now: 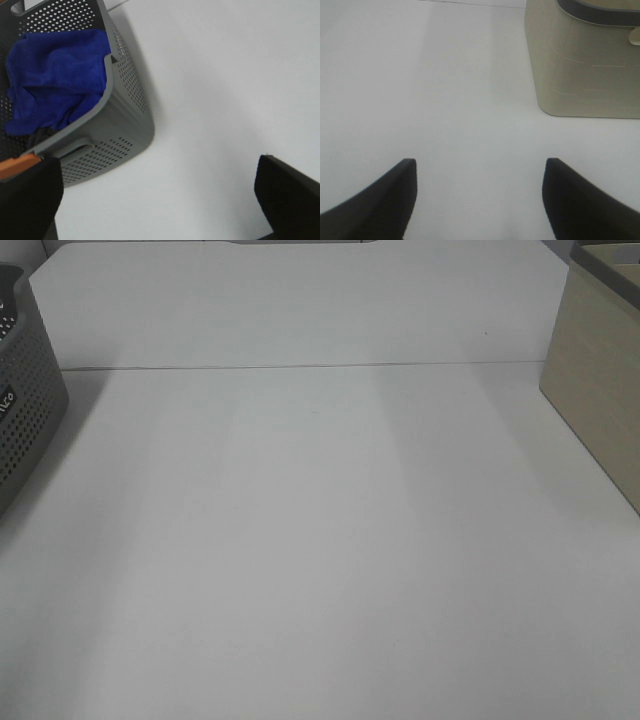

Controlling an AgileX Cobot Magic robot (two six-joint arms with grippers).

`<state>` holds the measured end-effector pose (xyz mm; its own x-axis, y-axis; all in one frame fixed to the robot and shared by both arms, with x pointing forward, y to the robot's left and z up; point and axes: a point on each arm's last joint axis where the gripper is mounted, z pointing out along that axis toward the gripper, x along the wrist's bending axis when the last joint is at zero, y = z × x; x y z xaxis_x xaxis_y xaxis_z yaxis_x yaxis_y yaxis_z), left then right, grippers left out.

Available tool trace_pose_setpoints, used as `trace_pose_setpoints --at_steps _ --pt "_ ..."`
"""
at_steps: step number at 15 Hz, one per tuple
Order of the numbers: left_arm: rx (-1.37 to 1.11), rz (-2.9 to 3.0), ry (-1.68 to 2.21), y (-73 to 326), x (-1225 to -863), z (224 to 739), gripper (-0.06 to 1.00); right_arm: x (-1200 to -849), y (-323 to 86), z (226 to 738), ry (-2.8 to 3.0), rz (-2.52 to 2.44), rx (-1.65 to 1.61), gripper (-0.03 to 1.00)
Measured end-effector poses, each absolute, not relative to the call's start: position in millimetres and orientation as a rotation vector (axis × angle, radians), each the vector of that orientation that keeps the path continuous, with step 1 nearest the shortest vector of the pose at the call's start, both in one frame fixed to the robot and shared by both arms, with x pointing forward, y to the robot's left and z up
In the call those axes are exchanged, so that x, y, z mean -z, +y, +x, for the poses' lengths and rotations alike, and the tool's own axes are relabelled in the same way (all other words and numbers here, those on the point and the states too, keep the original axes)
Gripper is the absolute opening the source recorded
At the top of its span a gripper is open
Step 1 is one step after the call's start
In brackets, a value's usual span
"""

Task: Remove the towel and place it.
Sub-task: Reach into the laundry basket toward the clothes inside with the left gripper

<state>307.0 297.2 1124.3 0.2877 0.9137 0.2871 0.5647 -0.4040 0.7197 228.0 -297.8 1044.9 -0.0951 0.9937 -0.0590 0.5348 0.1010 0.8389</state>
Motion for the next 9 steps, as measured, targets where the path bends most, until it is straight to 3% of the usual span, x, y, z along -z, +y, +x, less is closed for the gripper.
trace_pose_setpoints --at_steps 6,9 --pt "-0.782 2.528 1.054 303.5 -1174.1 422.5 0.99 -1044.9 -297.8 228.0 1.715 1.509 -0.876 0.70" --pt "-0.828 2.664 0.921 311.0 -1184.3 475.8 0.99 -1044.9 -297.8 228.0 1.715 1.509 -0.876 0.70"
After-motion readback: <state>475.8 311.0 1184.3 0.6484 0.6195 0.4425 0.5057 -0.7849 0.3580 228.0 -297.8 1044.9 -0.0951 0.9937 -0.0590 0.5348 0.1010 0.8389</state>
